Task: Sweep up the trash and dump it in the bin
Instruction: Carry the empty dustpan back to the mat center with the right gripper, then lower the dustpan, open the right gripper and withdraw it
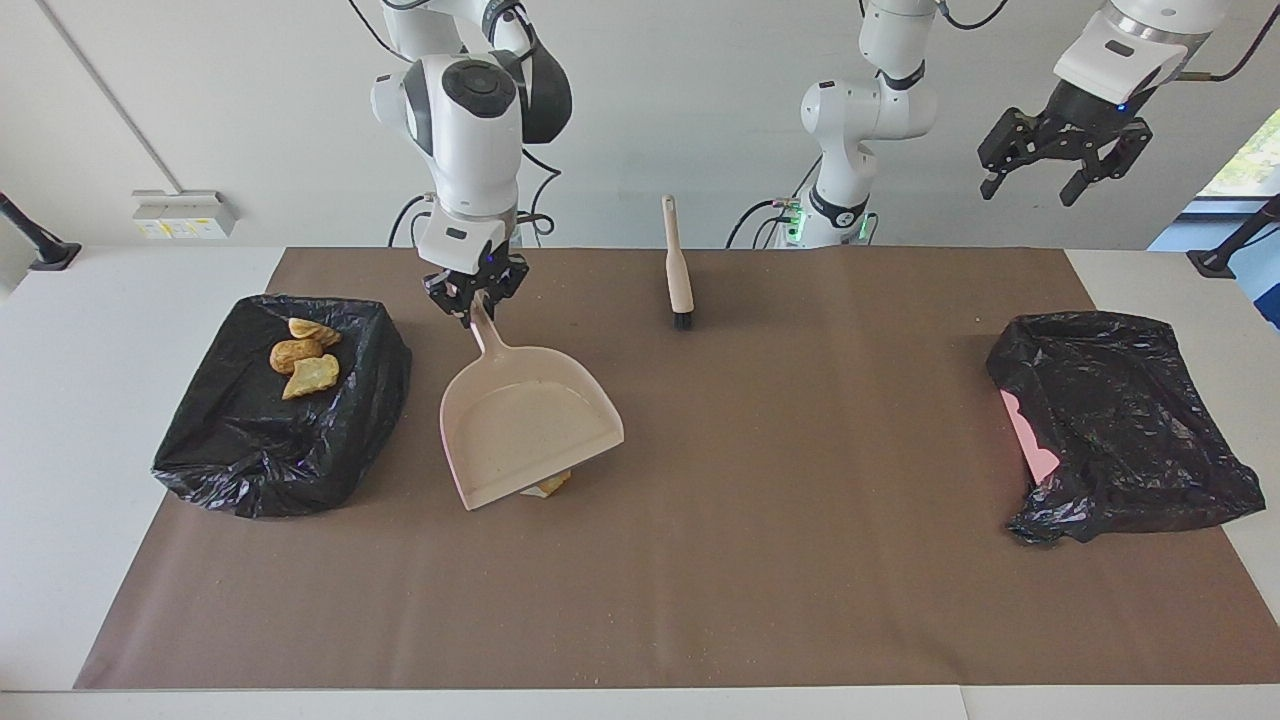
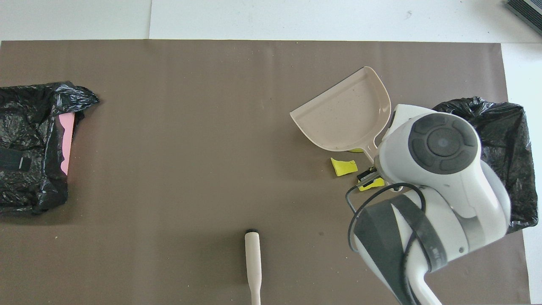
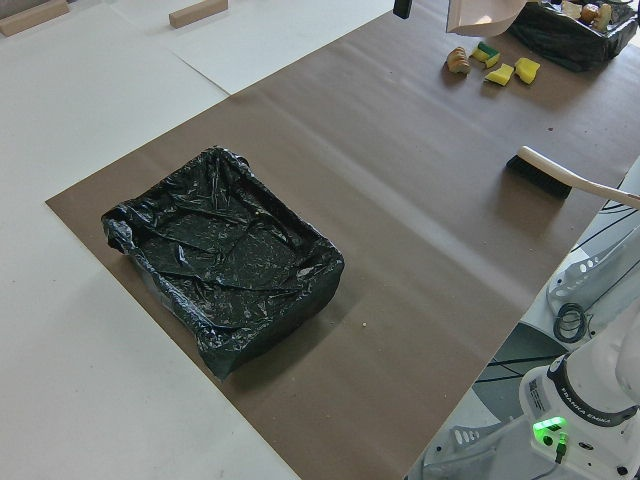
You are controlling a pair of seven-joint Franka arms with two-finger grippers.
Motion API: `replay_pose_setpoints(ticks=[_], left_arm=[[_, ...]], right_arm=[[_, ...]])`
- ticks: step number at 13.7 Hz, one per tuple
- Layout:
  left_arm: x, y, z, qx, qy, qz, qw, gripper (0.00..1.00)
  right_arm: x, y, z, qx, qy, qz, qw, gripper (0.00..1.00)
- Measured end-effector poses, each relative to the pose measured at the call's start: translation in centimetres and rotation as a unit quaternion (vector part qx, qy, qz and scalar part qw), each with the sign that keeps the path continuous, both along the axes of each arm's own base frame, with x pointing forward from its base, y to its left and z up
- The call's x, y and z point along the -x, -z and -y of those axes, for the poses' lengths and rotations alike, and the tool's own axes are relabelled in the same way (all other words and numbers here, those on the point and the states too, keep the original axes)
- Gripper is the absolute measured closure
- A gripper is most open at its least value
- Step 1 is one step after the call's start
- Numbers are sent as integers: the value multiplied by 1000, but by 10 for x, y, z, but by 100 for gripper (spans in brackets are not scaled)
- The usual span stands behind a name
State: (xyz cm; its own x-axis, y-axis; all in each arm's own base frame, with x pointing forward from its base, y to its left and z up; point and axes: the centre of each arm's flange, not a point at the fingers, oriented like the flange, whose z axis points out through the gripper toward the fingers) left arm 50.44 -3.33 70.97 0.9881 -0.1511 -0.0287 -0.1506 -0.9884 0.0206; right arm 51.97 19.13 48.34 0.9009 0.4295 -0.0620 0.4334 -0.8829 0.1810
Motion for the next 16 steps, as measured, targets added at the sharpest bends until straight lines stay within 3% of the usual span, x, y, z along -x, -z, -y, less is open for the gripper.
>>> replay_pose_setpoints(ticks=[3,7,13,16], left_arm=[[0,0,-1,-2,-2,0,1000,0],[0,0,-2,-2,-2,0,1000,0],[0,1,-1,-2,-1,-3,1000,0],[0,1,-1,-2,-1,-3,1000,0]], right_arm=[[-2,32,-46,-52,70,0,996,69],[0,46,-96,-96,159,9,982,69],[8,110,-199,-140,215,-1,967,69],[5,130,-214,-146,219,-8,965,69]])
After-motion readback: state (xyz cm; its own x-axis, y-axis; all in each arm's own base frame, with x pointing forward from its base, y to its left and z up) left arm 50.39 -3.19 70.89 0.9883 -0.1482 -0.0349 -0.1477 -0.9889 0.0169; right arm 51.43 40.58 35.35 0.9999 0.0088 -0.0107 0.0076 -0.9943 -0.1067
